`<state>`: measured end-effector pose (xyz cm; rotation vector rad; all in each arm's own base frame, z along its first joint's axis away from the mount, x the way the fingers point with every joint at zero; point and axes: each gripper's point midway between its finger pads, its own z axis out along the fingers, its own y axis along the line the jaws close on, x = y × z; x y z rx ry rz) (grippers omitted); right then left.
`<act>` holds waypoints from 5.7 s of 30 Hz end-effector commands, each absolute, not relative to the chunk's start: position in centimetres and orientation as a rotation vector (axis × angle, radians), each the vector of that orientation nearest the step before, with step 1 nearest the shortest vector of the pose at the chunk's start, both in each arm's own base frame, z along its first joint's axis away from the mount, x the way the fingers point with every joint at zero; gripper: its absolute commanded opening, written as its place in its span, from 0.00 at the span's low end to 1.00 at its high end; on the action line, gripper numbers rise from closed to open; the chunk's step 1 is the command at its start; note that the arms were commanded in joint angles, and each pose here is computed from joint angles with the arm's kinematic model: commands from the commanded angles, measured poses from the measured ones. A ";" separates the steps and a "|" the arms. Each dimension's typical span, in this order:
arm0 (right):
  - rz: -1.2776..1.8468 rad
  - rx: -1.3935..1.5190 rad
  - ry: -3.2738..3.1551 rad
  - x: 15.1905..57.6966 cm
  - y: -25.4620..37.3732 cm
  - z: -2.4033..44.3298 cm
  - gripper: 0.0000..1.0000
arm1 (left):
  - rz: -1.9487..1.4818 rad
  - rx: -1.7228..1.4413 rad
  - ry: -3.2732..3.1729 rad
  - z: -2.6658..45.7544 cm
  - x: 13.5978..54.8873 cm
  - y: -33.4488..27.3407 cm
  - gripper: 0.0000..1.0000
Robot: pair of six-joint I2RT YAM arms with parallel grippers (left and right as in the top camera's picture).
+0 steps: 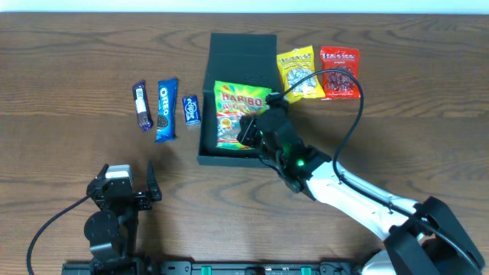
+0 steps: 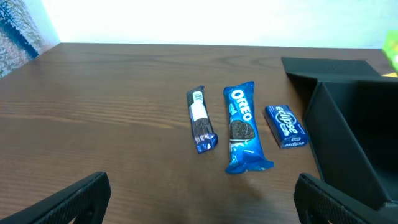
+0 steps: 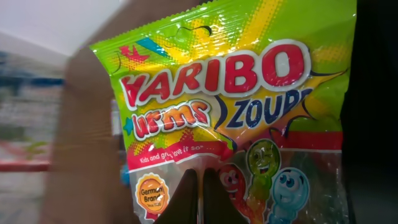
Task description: Pack container
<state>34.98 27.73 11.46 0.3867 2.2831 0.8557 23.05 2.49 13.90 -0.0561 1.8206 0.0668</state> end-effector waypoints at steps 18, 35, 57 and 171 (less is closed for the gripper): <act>0.872 0.391 2.314 36.0 26.2 11.9 0.99 | 0.079 -0.049 1.848 12.7 23.0 2.6 0.95; 0.570 -0.146 2.225 31.5 21.0 20.3 0.99 | 0.079 -0.049 1.848 12.7 23.0 2.6 0.95; 0.389 -0.250 2.325 24.5 13.3 21.4 0.99 | 0.079 -0.049 1.848 12.7 23.0 2.6 0.95; 0.296 -0.262 2.497 17.2 8.9 19.4 0.99 | -0.287 0.069 2.330 18.0 39.0 -6.5 0.11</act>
